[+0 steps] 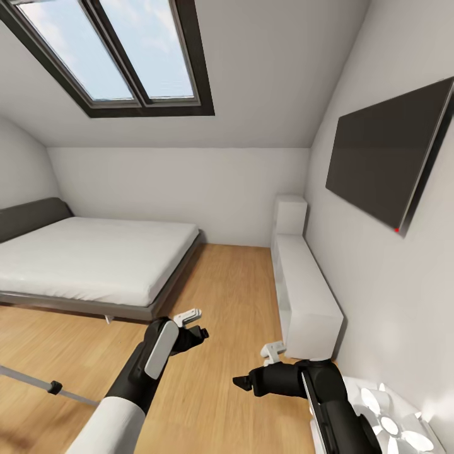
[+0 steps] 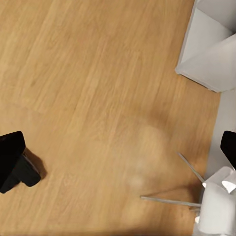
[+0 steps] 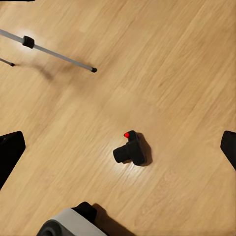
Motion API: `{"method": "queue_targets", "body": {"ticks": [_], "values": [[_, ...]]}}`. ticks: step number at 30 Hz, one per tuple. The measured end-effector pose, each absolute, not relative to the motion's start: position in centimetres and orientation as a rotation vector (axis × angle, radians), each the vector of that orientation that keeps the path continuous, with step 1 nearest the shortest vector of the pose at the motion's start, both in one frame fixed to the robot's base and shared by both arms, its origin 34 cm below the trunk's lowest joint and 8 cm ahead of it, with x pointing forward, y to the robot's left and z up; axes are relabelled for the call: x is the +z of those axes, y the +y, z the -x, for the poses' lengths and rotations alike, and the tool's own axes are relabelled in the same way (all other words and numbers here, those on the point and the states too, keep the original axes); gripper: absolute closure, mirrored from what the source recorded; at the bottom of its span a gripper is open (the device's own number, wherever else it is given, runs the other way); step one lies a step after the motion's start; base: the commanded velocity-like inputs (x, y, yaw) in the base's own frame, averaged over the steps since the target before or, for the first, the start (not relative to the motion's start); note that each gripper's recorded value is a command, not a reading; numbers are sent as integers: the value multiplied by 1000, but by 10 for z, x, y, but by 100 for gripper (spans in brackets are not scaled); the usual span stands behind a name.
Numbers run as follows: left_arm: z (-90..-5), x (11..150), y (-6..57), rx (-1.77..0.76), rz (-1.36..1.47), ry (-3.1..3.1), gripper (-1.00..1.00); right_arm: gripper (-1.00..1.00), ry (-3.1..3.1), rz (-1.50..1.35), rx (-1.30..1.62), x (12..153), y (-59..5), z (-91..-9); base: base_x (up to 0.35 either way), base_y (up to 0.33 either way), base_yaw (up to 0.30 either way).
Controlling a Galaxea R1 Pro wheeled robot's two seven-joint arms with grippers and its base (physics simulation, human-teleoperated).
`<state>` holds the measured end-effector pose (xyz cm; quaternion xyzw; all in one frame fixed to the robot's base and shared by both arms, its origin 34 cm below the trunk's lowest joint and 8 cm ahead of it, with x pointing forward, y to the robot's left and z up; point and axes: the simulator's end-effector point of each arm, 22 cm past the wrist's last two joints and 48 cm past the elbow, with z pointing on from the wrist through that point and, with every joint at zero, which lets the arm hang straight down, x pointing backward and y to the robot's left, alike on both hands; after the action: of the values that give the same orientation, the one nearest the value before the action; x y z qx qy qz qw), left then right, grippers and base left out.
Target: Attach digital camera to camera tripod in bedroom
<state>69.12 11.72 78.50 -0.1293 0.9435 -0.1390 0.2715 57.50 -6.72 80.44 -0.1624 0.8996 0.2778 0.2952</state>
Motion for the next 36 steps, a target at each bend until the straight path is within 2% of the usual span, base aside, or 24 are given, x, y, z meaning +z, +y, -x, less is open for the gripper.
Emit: {"method": "queue_targets", "body": {"ticks": [36], "values": [[-687, 714, 123, -424, 379, 2538, -100, -100, 2393, 427, 727, 740, -70, -571, 0, 0, 0]]}}
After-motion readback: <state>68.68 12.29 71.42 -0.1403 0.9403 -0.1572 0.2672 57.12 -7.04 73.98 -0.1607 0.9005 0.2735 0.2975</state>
